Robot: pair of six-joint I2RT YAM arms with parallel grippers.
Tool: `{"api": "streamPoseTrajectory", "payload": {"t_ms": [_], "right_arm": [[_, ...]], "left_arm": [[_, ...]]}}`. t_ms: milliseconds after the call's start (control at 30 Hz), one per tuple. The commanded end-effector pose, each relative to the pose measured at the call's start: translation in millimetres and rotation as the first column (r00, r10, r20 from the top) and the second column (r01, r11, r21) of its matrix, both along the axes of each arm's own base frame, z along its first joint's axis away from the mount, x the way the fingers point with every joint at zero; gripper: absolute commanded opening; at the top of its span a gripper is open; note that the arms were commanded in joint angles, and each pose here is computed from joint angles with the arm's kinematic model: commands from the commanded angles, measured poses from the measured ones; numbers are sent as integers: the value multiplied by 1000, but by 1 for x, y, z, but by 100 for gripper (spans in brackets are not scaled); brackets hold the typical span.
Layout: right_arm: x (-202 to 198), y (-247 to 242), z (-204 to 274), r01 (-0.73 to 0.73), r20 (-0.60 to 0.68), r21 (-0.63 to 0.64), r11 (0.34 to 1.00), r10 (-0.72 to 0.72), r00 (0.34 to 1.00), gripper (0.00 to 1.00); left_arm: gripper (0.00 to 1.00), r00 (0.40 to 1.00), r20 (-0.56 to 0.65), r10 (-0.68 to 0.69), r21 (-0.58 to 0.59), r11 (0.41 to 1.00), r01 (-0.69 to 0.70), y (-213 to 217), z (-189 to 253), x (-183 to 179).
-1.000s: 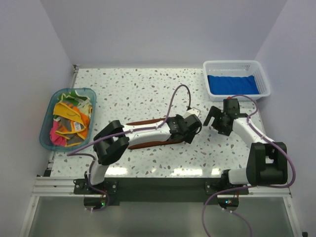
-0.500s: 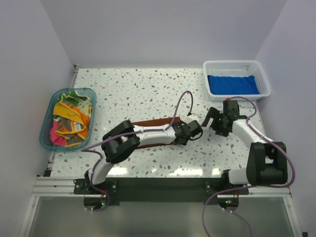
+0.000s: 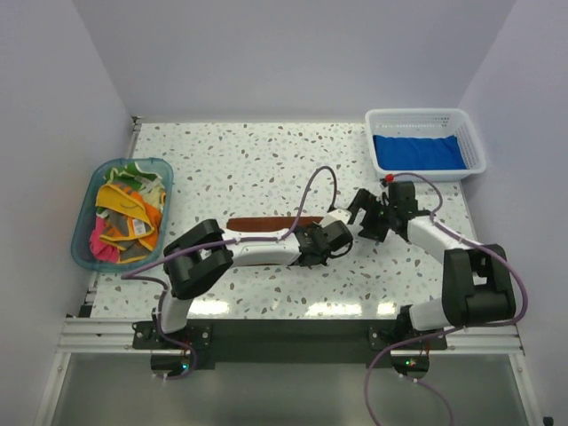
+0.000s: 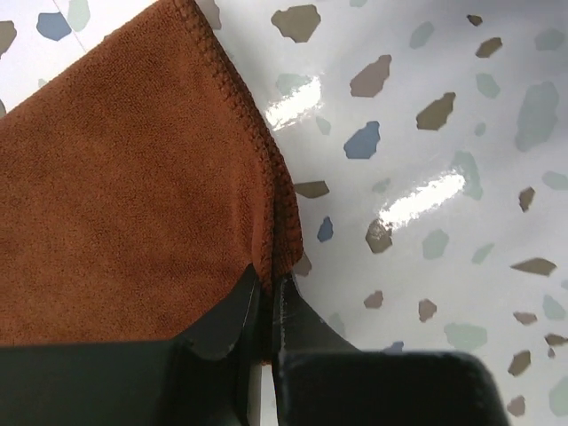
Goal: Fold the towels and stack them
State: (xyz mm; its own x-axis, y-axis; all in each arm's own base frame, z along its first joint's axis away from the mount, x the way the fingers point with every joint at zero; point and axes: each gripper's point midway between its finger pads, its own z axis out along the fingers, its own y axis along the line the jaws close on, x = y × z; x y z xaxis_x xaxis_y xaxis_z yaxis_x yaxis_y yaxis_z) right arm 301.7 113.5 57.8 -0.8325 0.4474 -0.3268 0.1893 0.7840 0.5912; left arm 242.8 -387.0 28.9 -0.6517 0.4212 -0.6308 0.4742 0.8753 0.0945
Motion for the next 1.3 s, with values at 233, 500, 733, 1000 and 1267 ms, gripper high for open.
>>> {"api": "streamPoseTrajectory", "payload": {"t_ms": [233,500,733,1000,1267], "right_arm": [[0,91,-8,-52,-52,238,970,66,996,98],[-29,102,-33,-81,-135,243,967,116,984,88],[-26,118,-31,-153,-109,257,954,186,976,69],[-15,115,-32,-199,-81,197,960,218,973,16],[-2,103,-28,-276,-62,61,959,280,958,0]], "left_arm": [[0,997,66,-31,-133,990,40,-15,51,3],[0,996,85,-11,-145,989,24,-21,57,10],[1,998,55,-33,-159,986,42,-34,48,8],[33,999,21,-25,-188,982,29,-35,50,2],[93,1000,30,5,-227,974,2,-17,71,3]]}}
